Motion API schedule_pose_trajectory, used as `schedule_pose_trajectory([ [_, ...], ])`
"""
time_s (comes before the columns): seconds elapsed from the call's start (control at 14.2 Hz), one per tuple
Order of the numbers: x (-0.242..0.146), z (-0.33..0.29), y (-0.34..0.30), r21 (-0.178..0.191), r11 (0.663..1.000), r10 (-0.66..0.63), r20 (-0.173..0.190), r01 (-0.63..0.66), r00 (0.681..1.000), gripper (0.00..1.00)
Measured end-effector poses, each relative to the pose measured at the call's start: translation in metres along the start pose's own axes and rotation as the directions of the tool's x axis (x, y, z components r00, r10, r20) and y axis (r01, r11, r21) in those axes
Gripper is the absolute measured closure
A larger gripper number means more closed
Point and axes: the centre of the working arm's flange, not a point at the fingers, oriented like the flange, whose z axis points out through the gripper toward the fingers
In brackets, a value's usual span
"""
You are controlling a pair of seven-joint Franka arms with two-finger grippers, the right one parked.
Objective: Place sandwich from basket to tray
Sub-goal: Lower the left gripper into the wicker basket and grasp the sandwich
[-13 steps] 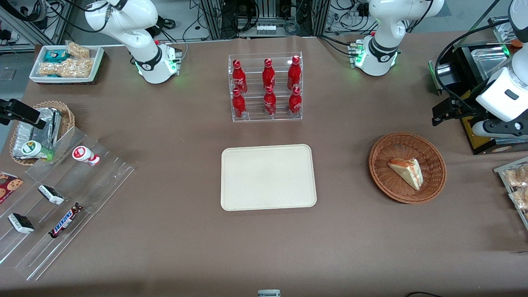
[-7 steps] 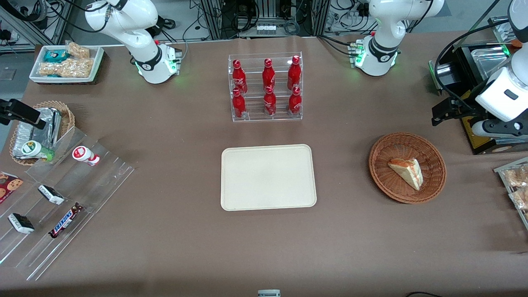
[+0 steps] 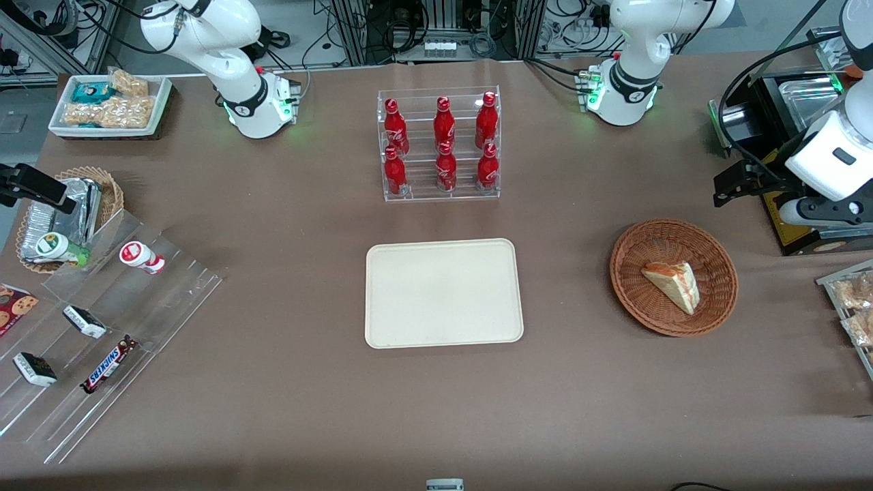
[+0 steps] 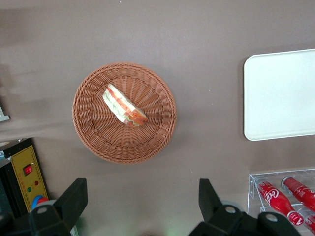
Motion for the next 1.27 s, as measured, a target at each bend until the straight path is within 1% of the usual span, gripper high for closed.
schedule_pose_trajectory([
  [0.14, -0.001, 0.003, -0.002, 0.005, 1.0, -0.004, 0.018, 0.004, 1.0, 0.0],
  [0.21, -0.001, 0.01, -0.005, 0.007, 1.0, -0.009, 0.034, 0.009, 0.999, 0.0],
  [0.35, 0.003, 0.034, -0.013, 0.008, 1.0, -0.023, 0.082, 0.022, 0.996, 0.0],
  [0.49, 0.011, 0.07, -0.018, 0.01, 1.0, -0.031, 0.147, 0.03, 0.989, 0.0],
  [0.56, 0.017, 0.088, -0.021, 0.012, 0.999, -0.036, 0.161, 0.034, 0.986, 0.0],
  [0.63, 0.023, 0.105, -0.026, 0.012, 0.999, -0.042, 0.16, 0.041, 0.986, 0.0],
  [0.77, 0.033, 0.14, -0.034, 0.012, 0.999, -0.054, 0.143, 0.053, 0.988, 0.0],
  [0.98, 0.04, 0.201, -0.04, 0.042, 0.998, -0.047, 0.112, 0.043, 0.993, 0.0],
  [1.05, 0.039, 0.22, -0.041, 0.046, 0.998, -0.047, 0.102, 0.043, 0.994, 0.0],
  [1.2, 0.036, 0.249, -0.051, 0.051, 0.994, -0.1, 0.076, 0.096, 0.992, 0.0],
  [1.27, 0.034, 0.261, -0.056, 0.053, 0.986, -0.161, 0.058, 0.158, 0.985, 0.0],
])
